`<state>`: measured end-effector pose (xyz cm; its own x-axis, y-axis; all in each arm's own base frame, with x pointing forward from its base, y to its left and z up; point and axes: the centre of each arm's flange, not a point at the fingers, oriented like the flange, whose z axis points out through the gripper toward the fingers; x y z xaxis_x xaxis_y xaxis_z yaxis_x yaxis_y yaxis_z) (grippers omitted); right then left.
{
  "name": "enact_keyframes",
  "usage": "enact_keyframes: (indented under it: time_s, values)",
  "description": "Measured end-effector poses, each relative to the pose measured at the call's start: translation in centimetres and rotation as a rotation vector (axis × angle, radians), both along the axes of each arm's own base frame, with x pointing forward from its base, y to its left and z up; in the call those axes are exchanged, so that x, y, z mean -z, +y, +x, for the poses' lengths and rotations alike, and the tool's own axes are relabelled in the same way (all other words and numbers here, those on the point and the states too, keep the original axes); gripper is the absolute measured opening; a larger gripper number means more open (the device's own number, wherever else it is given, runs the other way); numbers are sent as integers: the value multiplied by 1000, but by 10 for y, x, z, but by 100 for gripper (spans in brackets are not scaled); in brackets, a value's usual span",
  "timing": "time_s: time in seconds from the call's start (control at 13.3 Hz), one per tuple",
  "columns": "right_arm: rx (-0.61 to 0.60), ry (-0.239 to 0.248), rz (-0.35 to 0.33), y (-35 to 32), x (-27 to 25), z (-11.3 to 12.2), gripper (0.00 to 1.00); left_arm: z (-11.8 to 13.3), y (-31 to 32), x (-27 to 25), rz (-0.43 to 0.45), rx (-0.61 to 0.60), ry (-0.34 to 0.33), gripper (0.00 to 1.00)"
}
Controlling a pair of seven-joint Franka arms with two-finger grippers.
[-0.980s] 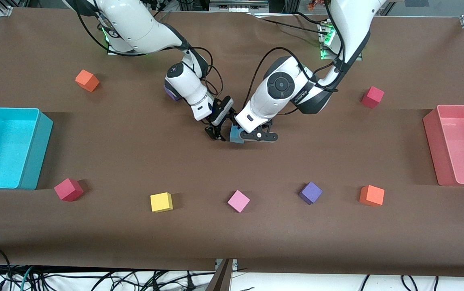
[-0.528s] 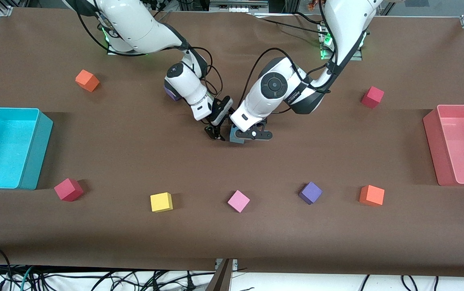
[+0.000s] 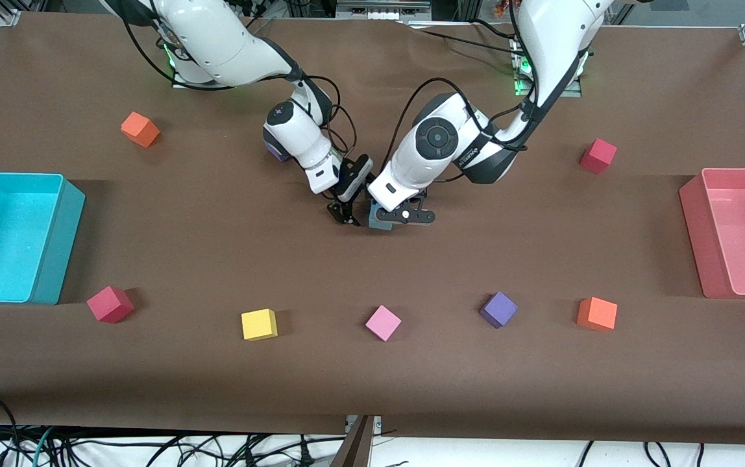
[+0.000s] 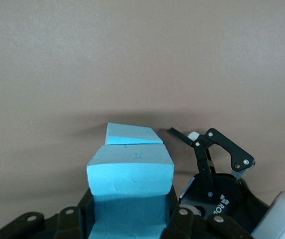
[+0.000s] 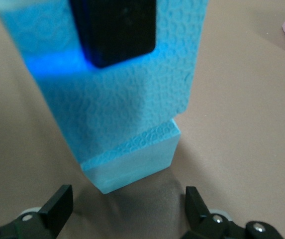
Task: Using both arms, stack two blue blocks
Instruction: 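Lower the held cube onto the first light blue cube with the left gripper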
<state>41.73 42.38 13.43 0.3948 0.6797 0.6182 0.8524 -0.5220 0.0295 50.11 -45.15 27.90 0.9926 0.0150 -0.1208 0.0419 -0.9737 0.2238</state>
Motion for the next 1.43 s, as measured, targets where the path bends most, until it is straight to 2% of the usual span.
enact_keyframes:
  time_s: [0.6, 0.68, 0.75, 0.83, 0.98, 1.06, 1.21, 1.28, 1.43]
  values:
    - [0, 3, -3, -1, 2, -1, 100, 0, 0, 7, 3, -1, 9, 57]
    - [0, 3, -3, -1, 2, -1, 100, 0, 0, 7, 3, -1, 9, 63]
    - [0, 3, -3, -1, 2, -1, 100, 0, 0, 7, 3, -1, 9, 63]
    - [0, 3, -3, -1, 2, -1, 100, 0, 0, 8, 3, -2, 9, 68]
    - [0, 3, -3, -1, 2, -1, 100, 0, 0, 8, 4, -3, 10, 83]
    - [0, 3, -3, -1, 2, -1, 100, 0, 0, 8, 4, -3, 11, 83]
    - [0, 3, -3, -1, 2, -1, 100, 0, 0, 9, 4, -4, 11, 97]
    - [0, 3, -3, -1, 2, -1, 100, 0, 0, 9, 4, -5, 11, 100]
    - [0, 3, -3, -1, 2, -1, 100, 0, 0, 8, 3, -6, 10, 100]
